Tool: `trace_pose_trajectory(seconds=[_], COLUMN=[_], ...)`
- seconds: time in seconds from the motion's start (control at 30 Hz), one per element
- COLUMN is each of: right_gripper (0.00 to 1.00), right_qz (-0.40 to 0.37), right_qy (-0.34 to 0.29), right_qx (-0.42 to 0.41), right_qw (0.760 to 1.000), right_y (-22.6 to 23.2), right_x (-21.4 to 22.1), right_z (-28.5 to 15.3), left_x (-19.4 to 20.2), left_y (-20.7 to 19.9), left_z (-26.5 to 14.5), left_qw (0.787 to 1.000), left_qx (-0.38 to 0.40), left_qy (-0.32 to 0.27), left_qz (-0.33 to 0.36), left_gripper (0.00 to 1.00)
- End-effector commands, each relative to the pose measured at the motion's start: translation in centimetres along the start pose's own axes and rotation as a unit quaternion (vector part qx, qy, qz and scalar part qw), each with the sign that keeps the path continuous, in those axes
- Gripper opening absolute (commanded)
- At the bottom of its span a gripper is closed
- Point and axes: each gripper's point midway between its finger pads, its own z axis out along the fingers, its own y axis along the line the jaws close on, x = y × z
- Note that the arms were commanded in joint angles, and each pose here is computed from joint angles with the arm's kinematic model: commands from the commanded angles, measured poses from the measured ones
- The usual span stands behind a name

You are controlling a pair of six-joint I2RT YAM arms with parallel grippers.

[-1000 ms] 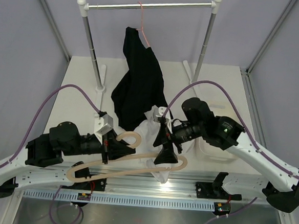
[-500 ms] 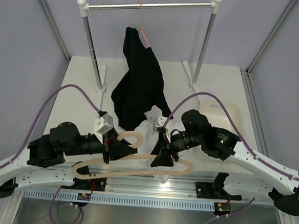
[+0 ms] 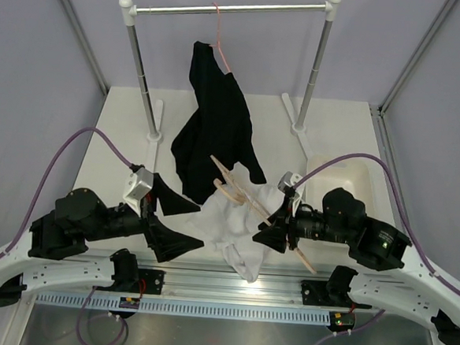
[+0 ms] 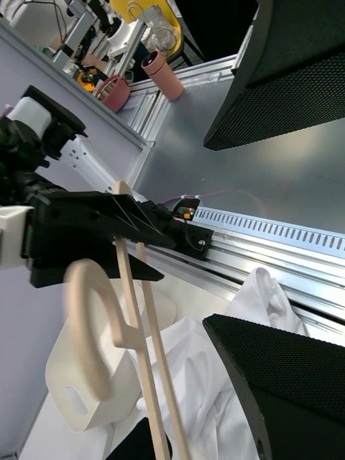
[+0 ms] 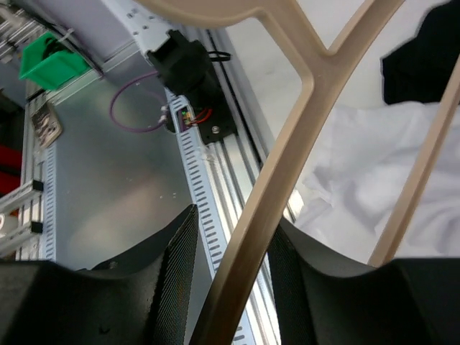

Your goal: Remove the t-shirt from the hanger

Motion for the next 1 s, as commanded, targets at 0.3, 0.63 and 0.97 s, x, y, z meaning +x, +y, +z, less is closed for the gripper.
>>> trace_pose_trajectory(seconds=[0.3,0.63,0.97], right_gripper=[0.0,0.0,0.0], right_qz=[0.104,0.148,0.057], right_qy=[-0.1,-0.195,-0.245], right_qx=[0.227,0.255,0.281], right_qw=[0.963,0.935,0.926], right_y=[-5.8,-5.3,-5.3], right_x=[0.9,0.3,-9.2], right_z=[-8.1,-15.0,-13.3], left_x=[-3.9,-4.7,-3.8], left_y=[-0.5,-0.7,0.7], left_z=[-2.2,-2.8,-0.8], left_qw=[0.997,0.995,0.994], left_qx=[-0.014,-0.014,-0.034], left_qy=[-0.077,-0.088,-0.096], left_qz=[-0.026,-0.034,-0.026], left_gripper=[0.99,0.99,0.99])
